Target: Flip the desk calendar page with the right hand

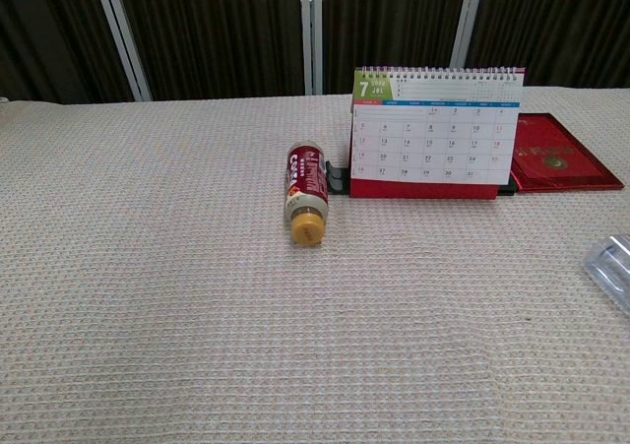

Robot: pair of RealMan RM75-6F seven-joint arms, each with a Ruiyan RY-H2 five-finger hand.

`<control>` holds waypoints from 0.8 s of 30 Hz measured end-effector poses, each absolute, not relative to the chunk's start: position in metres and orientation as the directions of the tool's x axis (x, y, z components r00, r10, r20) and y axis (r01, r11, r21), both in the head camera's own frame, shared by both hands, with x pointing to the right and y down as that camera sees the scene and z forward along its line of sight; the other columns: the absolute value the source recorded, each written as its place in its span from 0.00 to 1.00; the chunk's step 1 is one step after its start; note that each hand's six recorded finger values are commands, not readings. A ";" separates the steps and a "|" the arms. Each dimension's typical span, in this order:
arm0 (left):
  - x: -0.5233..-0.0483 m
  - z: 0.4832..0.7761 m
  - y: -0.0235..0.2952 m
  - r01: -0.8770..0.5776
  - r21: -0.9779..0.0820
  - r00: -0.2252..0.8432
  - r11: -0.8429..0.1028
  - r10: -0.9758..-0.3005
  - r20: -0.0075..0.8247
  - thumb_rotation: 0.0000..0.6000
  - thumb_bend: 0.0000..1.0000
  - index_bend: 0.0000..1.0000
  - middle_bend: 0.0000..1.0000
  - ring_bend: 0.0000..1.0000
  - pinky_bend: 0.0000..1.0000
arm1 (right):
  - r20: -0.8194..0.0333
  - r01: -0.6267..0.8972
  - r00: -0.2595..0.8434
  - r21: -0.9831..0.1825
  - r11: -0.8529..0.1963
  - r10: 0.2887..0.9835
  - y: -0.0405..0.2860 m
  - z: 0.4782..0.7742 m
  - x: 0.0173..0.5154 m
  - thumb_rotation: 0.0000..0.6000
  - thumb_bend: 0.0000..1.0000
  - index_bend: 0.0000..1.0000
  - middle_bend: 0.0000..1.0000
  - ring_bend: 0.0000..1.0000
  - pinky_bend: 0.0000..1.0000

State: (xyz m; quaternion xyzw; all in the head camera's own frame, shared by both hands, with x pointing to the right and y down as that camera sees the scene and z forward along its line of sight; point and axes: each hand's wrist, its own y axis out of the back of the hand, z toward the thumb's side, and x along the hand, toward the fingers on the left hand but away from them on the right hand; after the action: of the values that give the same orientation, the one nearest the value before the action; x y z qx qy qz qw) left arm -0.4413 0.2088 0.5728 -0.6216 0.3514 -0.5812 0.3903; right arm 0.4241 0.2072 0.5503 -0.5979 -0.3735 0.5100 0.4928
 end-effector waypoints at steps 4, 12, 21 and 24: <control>-0.441 0.573 0.209 0.010 -0.891 0.079 -0.454 -0.888 0.453 1.00 0.00 0.00 0.00 0.00 0.00 | -0.223 -0.041 0.207 -0.975 -0.219 0.953 0.207 0.549 0.422 1.00 0.06 0.00 0.00 0.00 0.00; -0.440 0.571 0.209 0.002 -0.895 0.092 -0.446 -0.891 0.445 1.00 0.00 0.00 0.00 0.00 0.00 | -0.245 -0.018 0.210 -0.969 -0.246 0.947 0.209 0.551 0.421 1.00 0.07 0.00 0.00 0.00 0.00; -0.443 0.569 0.206 -0.016 -0.899 0.082 -0.438 -0.896 0.436 1.00 0.00 0.00 0.00 0.00 0.00 | -0.289 0.094 0.225 -0.944 -0.316 0.930 0.207 0.556 0.408 1.00 0.28 0.00 0.02 0.01 0.06; -0.445 0.568 0.204 -0.025 -0.901 0.077 -0.432 -0.900 0.429 1.00 0.00 0.00 0.00 0.00 0.00 | -0.304 0.193 0.229 -0.917 -0.349 0.925 0.202 0.560 0.397 1.00 0.29 0.00 0.31 0.32 0.39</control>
State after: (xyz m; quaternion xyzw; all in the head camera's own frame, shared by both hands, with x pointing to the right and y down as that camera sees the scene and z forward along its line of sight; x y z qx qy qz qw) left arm -0.4446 0.2036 0.5677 -0.6255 0.3697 -0.5700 0.3837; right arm 0.3973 0.2017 0.5600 -0.6775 -0.4123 0.4641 0.3945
